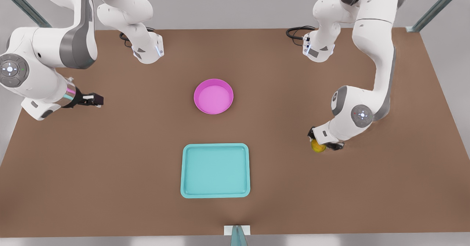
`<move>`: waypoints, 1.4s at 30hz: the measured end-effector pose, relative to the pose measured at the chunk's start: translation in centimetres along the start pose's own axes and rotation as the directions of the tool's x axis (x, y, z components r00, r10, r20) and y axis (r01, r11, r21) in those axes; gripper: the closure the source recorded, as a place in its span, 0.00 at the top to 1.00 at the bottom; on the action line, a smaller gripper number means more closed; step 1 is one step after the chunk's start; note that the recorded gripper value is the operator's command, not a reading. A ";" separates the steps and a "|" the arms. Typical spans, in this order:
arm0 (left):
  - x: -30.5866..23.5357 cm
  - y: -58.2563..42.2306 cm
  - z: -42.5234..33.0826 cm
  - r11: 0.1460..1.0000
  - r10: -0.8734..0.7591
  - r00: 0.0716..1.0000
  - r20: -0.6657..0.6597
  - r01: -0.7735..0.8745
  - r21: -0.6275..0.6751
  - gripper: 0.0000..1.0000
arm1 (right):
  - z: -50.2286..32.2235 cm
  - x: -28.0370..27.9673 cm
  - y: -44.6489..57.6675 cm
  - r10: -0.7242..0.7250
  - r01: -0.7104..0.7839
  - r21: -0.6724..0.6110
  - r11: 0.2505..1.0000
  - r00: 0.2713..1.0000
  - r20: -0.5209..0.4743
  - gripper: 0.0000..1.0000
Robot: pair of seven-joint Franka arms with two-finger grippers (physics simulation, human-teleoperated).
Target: Place the orange on the plate with the left arm and the plate on the tray with the right arm
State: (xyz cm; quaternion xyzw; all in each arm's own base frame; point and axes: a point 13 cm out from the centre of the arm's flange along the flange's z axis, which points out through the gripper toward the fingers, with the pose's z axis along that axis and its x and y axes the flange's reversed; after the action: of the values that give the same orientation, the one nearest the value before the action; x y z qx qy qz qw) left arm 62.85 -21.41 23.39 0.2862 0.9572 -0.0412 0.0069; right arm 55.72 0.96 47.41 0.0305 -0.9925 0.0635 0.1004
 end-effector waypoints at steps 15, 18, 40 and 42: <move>1.0 -44.8 11.0 0.995 -0.056 0.975 -0.217 0.071 0.066 0.76 | 0.9 -0.2 0.1 0.001 -0.001 -0.001 1.000 1.000 -0.018 1.00; 2.0 -46.3 11.6 0.986 -0.140 0.959 -0.245 0.158 0.053 1.00 | 0.9 -0.2 0.1 0.002 -0.002 -0.001 1.000 1.000 -0.018 1.00; 14.5 10.0 -27.8 0.757 -0.650 0.748 -0.135 0.623 -0.198 1.00 | 32.6 2.7 24.6 -0.189 0.086 -0.403 0.911 0.956 -0.224 1.00; 15.5 10.4 -28.5 0.768 -0.637 0.757 -0.143 0.607 -0.206 1.00 | 32.5 4.5 25.5 -0.226 0.125 -0.407 0.905 0.952 -0.209 1.00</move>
State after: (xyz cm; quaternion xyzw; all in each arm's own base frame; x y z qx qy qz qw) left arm 55.91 -1.93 50.47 -0.0473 0.9935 0.0589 -0.0847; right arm 43.07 21.70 13.70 0.0916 -0.9575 -0.1406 0.2346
